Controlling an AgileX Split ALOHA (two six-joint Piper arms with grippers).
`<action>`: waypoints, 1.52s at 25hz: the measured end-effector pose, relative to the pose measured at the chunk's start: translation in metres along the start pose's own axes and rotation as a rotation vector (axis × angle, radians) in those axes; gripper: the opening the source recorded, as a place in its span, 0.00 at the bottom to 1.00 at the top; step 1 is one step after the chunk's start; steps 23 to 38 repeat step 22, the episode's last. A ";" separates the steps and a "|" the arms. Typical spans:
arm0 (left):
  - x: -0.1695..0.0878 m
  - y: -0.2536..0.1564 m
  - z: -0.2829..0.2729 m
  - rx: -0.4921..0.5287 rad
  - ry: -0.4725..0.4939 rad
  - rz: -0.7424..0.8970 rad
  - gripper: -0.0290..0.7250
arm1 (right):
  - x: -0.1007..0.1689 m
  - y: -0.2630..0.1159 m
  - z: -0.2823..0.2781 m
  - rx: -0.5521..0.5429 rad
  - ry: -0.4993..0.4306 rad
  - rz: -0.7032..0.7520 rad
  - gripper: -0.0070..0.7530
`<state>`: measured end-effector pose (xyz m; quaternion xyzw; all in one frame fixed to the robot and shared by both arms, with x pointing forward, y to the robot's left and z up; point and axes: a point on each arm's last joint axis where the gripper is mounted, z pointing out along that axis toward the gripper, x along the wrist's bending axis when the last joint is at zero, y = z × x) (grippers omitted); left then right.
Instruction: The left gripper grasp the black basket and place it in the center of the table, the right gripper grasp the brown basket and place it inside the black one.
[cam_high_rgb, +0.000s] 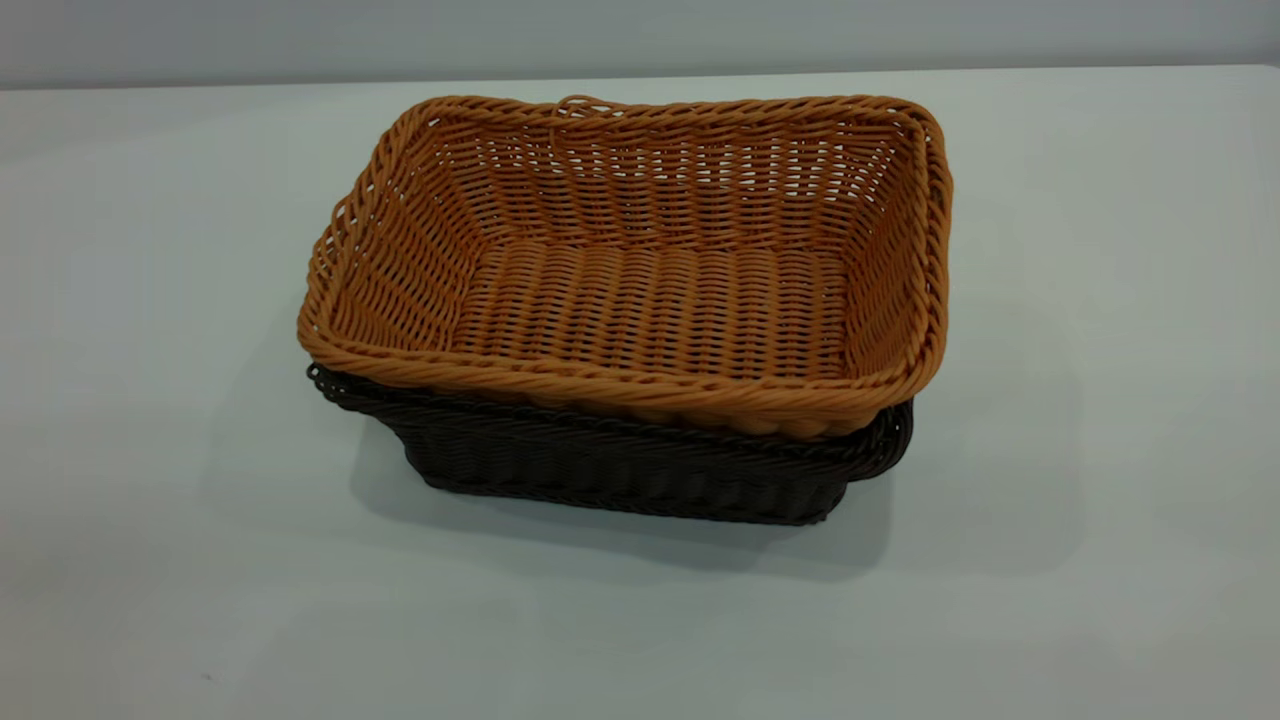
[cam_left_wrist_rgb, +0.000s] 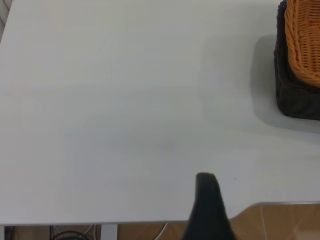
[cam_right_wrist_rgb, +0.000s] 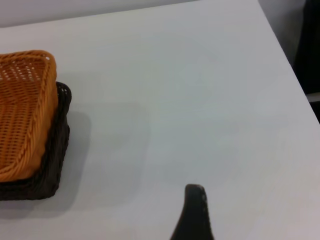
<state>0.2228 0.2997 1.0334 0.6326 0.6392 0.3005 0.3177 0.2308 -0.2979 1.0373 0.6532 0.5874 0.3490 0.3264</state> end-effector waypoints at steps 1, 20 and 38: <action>0.000 0.000 0.000 0.000 0.000 0.000 0.69 | 0.000 0.000 0.000 0.000 0.000 0.001 0.72; 0.000 0.000 0.000 0.000 0.000 0.000 0.69 | 0.001 0.000 0.000 -0.001 0.016 0.012 0.72; 0.000 0.000 0.000 0.000 0.000 -0.001 0.69 | 0.002 0.000 0.000 -0.001 0.017 0.014 0.72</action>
